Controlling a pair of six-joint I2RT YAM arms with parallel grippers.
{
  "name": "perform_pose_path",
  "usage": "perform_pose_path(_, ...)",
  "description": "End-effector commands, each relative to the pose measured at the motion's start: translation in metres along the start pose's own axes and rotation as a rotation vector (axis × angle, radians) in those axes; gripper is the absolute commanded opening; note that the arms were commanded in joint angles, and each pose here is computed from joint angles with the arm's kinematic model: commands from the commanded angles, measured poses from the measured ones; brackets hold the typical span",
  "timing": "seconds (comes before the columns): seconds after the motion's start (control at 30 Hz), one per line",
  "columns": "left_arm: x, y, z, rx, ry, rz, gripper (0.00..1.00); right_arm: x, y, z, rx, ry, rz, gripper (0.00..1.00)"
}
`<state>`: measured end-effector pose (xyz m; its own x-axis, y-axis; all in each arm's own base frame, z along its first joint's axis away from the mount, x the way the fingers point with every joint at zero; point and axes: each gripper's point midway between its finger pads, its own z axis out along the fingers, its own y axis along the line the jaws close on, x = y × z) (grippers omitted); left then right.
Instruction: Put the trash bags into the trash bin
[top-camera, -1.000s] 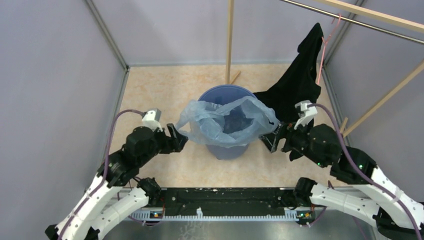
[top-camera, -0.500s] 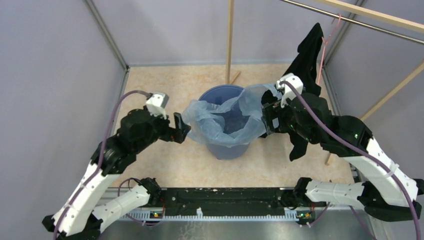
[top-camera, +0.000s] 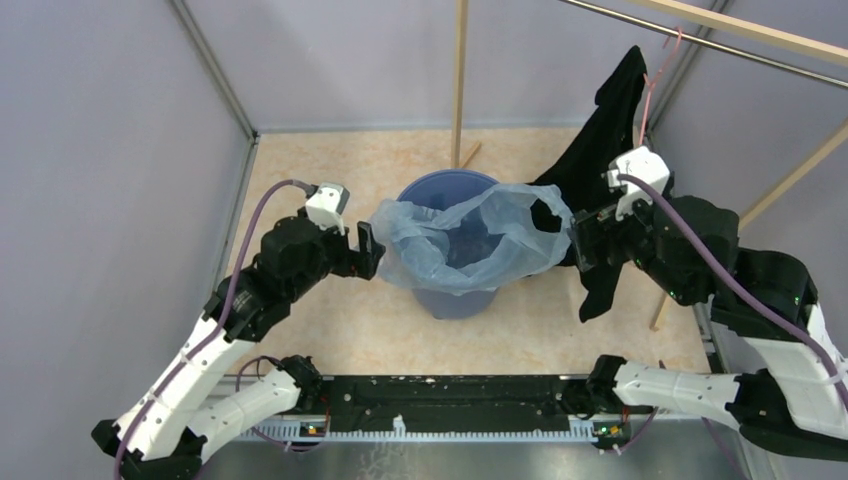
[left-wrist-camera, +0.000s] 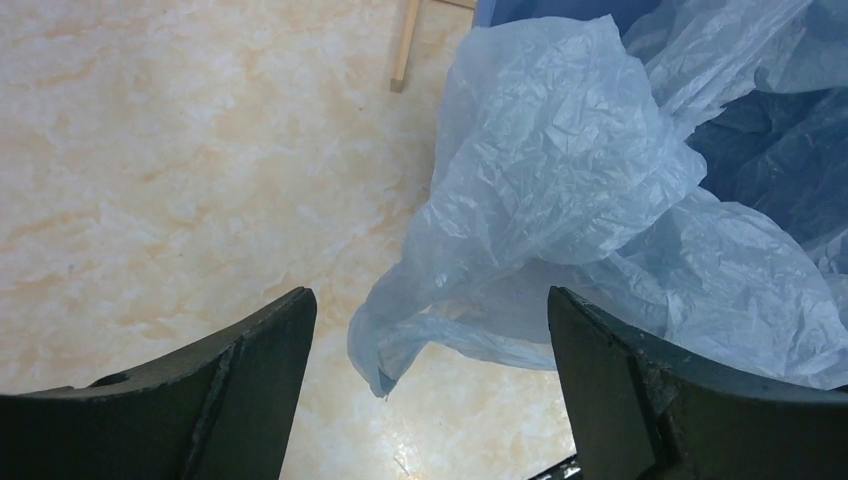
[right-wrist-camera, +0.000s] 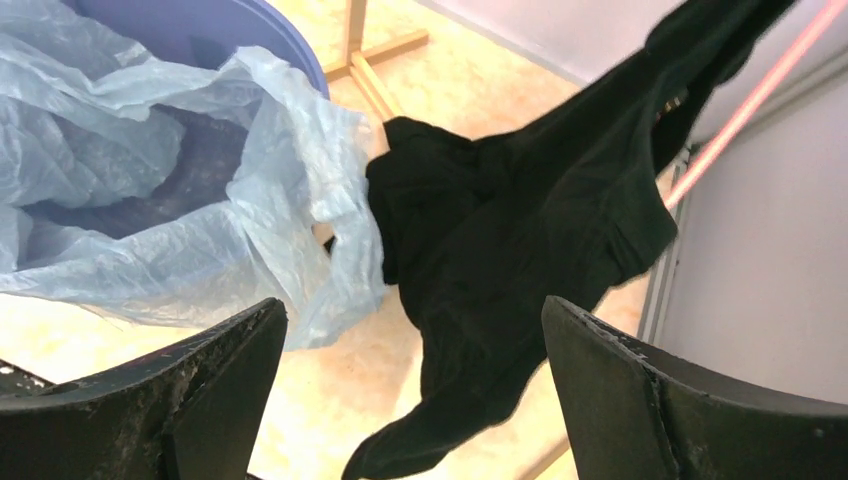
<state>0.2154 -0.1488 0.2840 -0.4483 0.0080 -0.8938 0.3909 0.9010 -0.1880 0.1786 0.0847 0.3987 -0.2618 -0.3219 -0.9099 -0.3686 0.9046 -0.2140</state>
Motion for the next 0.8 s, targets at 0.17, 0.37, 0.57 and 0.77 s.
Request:
perform_pose_path(0.17, -0.014, 0.003, 0.016, -0.029, -0.053, 0.041, 0.88, -0.049, 0.049, 0.088, 0.035, 0.011, -0.22, 0.95)
perform_pose_path(0.37, -0.009, 0.006, 0.021, -0.043, -0.036, 0.055, 0.81, -0.061, 0.061, 0.128, 0.102, 0.039, -0.308, 0.81)
perform_pose_path(0.57, -0.013, 0.007, 0.02, -0.046, -0.073, 0.045, 0.71, -0.055, 0.051, 0.15, 0.116, 0.066, -0.267, 0.52)
perform_pose_path(0.77, -0.016, 0.007, 0.025, -0.045, -0.076, 0.053, 0.51, -0.063, 0.052, 0.158, 0.079, 0.018, -0.197, 0.28)
